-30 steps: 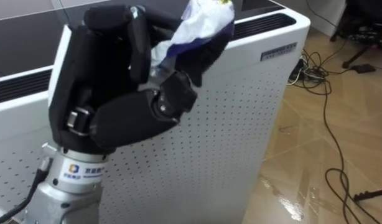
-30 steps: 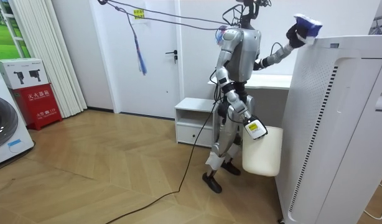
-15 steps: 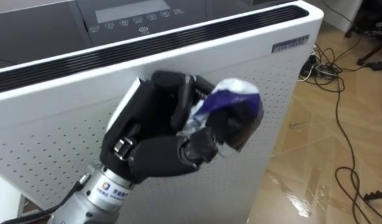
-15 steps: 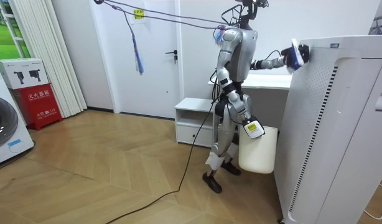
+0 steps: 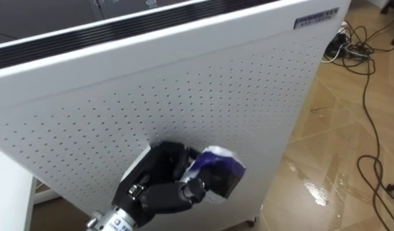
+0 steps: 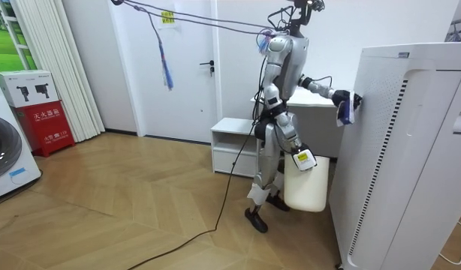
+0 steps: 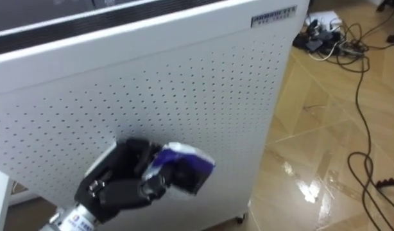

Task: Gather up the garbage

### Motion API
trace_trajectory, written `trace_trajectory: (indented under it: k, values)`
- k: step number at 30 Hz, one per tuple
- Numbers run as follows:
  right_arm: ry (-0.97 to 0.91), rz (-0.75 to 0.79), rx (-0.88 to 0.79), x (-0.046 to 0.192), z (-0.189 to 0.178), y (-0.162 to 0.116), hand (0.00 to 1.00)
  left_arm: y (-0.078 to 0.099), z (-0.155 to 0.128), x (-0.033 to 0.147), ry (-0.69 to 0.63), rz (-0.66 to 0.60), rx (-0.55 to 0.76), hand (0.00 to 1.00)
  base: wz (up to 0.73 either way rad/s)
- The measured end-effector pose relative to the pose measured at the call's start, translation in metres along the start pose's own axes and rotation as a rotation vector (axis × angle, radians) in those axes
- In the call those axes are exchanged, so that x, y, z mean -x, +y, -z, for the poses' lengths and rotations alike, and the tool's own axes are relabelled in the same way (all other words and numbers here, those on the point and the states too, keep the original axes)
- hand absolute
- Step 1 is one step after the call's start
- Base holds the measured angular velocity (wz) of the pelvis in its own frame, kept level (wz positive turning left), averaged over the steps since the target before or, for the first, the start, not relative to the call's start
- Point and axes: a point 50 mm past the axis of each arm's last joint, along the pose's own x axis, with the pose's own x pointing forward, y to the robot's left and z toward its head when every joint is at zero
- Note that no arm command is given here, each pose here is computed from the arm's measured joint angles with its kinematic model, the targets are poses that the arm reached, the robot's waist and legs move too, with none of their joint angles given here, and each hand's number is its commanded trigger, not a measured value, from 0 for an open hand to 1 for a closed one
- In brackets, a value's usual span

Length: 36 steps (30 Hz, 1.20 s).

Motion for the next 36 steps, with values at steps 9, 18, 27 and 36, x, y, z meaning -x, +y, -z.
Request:
trace_trajectory:
  k: [9, 18, 27, 36]
  values:
    - [-0.043, -0.02, 0.014, -0.007, -0.017, 0.007, 1.0, -0.002, 0.029, 0.003, 0.124, 0.003, 0.012, 1.0, 0.09]
    - [-0.03, 0.016, 0.021, -0.01, -0.018, -0.002, 1.0, -0.002, 0.06, 0.014, 0.287, 0.008, -0.038, 1.0, 0.01]
    - [-0.045, 0.029, 0.038, -0.012, -0.023, -0.002, 1.0, -0.005, 0.081, 0.022, 0.41, 0.028, -0.092, 1.0, 0.0]
    - [-0.05, 0.018, 0.014, -0.013, -0.024, 0.001, 1.0, -0.008, 0.089, 0.025, 0.449, 0.027, -0.091, 0.77, 0.0]
